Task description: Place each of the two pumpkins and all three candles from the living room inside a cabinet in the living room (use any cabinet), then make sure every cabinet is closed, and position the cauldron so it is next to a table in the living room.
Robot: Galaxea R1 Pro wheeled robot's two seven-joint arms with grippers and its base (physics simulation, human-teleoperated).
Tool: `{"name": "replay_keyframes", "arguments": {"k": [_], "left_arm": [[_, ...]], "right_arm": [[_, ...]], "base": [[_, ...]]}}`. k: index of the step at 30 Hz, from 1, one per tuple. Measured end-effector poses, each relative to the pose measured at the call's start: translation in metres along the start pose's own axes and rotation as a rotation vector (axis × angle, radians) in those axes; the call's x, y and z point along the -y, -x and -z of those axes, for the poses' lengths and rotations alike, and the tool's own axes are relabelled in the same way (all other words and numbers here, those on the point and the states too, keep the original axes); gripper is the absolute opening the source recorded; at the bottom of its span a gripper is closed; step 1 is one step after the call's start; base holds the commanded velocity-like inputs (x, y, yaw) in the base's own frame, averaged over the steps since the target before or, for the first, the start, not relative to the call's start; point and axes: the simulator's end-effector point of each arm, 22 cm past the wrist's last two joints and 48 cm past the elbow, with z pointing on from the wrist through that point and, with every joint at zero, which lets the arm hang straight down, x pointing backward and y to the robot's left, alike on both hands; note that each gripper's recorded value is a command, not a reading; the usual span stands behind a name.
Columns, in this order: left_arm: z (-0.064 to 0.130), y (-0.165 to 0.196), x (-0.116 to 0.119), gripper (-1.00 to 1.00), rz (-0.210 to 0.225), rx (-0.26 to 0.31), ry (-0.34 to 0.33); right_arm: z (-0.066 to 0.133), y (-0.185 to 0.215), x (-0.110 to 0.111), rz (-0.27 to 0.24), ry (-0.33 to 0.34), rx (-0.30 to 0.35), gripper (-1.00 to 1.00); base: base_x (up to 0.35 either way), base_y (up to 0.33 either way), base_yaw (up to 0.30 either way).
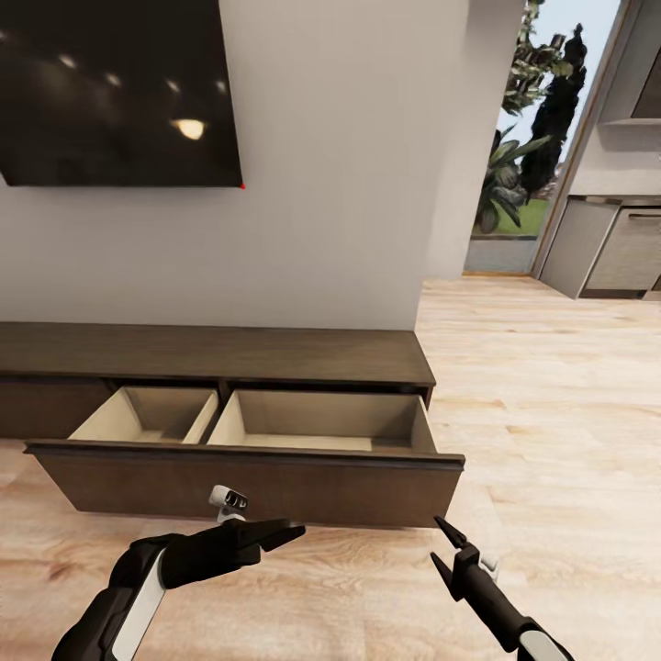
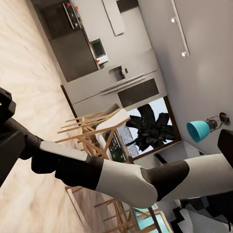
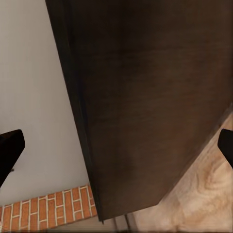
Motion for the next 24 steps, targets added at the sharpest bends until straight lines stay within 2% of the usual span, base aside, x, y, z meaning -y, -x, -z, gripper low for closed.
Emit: {"name": "replay_keyframes", "arguments": {"k": [6, 9, 12, 17, 21, 24], "left_arm": [[-0.001, 0.001, 0.002, 1.00, 0.000, 0.005, -0.008], [-0.005, 0.000, 0.003, 1.00, 0.002, 0.006, -0.017], [-0.008, 0.000, 0.004, 1.00, 0.002, 0.007, -0.022], [-0.009, -0.001, 0.004, 1.00, 0.002, 0.003, -0.021], [-0.011, -0.001, 0.009, 1.00, -0.009, 0.001, -0.024], [-0.011, 0.000, 0.014, 1.00, -0.019, -0.001, -0.028]], "right_arm": [[0.001, -0.001, -0.002, 0.000, 0.007, -0.012, 1.00], [0.001, -0.008, -0.003, -0.010, 0.012, -0.041, 1.00], [0.000, -0.024, 0.000, 0.013, -0.002, -0.100, 1.00], [-0.001, -0.062, 0.000, 0.065, 0.017, -0.220, 1.00], [0.001, -0.078, -0.009, 0.089, 0.051, -0.269, 1.00], [0.003, -0.089, -0.010, 0.126, 0.050, -0.310, 1.00]], "base": [[-0.003, 0.000, 0.000], [0.000, 0.000, 0.000], [0.000, 0.000, 0.000], [0.000, 0.000, 0.000], [0.000, 0.000, 0.000], [0.000, 0.000, 0.000]]}}
